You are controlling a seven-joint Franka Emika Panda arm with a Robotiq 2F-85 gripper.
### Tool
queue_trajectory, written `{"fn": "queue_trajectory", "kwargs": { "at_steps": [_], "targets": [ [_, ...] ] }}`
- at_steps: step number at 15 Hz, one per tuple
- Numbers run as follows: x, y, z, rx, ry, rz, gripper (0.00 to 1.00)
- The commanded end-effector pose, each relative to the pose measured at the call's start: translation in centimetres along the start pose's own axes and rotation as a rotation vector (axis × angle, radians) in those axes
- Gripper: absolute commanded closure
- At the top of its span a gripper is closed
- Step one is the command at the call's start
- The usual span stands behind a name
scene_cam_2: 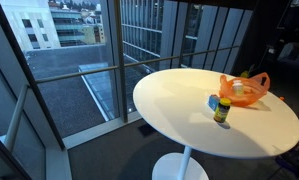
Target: Remove the blue box from the plastic
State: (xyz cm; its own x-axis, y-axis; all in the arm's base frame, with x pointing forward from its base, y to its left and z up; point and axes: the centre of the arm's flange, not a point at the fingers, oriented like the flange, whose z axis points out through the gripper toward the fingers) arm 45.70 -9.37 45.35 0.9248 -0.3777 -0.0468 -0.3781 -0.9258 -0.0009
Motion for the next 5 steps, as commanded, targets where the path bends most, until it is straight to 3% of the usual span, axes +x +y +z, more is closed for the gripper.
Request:
{"fn": "queue_trajectory", "kwargs": {
  "at_steps": [1,5],
  "targets": [
    [0.0,0.5,-1.4,0.01,-0.013,-0.005,0.0],
    [-0.2,0.1,-0.5,0.001,-0.003,0.0,0.0]
  ]
}}
